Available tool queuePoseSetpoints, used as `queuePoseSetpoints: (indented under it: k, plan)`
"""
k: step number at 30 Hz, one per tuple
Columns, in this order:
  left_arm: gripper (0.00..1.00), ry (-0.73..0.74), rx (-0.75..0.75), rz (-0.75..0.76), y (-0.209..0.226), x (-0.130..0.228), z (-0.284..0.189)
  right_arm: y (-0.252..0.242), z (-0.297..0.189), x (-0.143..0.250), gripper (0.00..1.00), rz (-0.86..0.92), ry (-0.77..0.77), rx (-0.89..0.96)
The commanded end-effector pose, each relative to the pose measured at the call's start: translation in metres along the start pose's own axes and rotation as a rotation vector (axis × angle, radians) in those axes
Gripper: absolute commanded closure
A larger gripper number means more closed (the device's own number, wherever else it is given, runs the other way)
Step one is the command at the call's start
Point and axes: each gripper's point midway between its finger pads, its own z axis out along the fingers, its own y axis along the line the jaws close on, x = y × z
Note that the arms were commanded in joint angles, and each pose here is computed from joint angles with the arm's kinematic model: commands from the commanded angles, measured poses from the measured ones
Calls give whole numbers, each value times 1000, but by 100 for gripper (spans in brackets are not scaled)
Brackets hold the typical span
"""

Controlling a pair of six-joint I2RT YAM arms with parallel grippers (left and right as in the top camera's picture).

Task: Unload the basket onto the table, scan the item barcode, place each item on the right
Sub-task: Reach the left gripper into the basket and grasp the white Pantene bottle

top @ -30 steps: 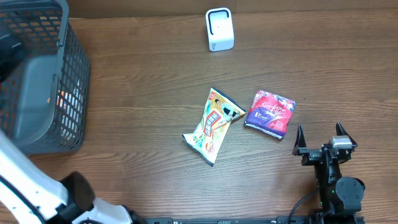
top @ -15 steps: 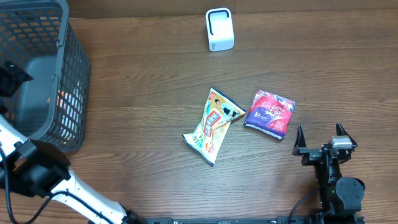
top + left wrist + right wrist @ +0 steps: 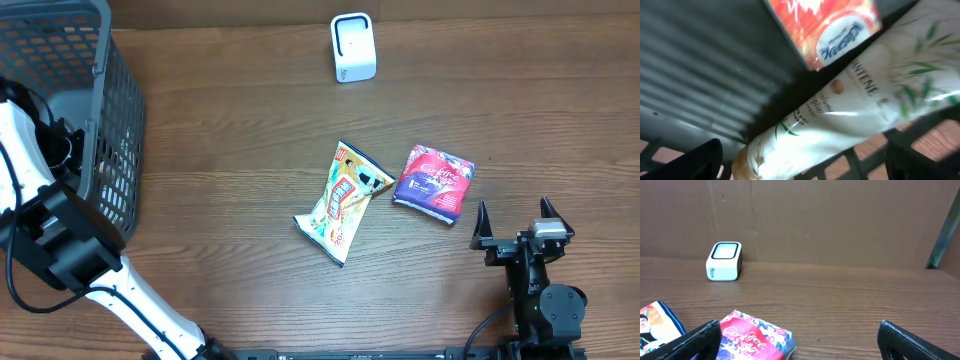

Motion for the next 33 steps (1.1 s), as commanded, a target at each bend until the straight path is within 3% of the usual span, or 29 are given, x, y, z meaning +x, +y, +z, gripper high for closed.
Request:
queuePoseSetpoints:
  k: [1, 5, 8, 9, 10, 13, 14, 15, 19, 24, 29, 33]
  plan:
    - [7, 62, -33, 44, -2, 13, 16, 0, 0, 2, 0, 0, -4, 0]
    - [12, 121, -36, 41, 1, 26, 40, 0, 0, 2, 0, 0, -4, 0]
    - [24, 142, -37, 40, 2, 32, 54, 0, 0, 2, 0, 0, -5, 0]
    - [37, 149, -38, 39, 3, 34, 60, 0, 0, 2, 0, 0, -4, 0]
    - [59, 151, -56, 29, 6, 35, 66, 0, 0, 2, 0, 0, -4, 0]
    - [74, 139, -180, -74, 28, 34, 68, 0, 0, 2, 0, 0, -4, 0]
    - [90, 135, -206, -85, 32, 34, 67, 0, 0, 2, 0, 0, -4, 0]
    - [96, 133, -226, -88, 35, 34, 65, 0, 0, 2, 0, 0, -4, 0]
    - [96, 98, -217, -116, 32, 25, 45, 0, 0, 2, 0, 0, -4, 0]
    - [96, -70, -182, -209, 23, -3, -35, 0, 0, 2, 0, 0, -4, 0]
    - [96, -357, 54, -147, -18, -20, -142, 0, 0, 2, 0, 0, -4, 0]
    - [96, -582, 234, -91, -49, 3, -229, 0, 0, 2, 0, 0, -4, 0]
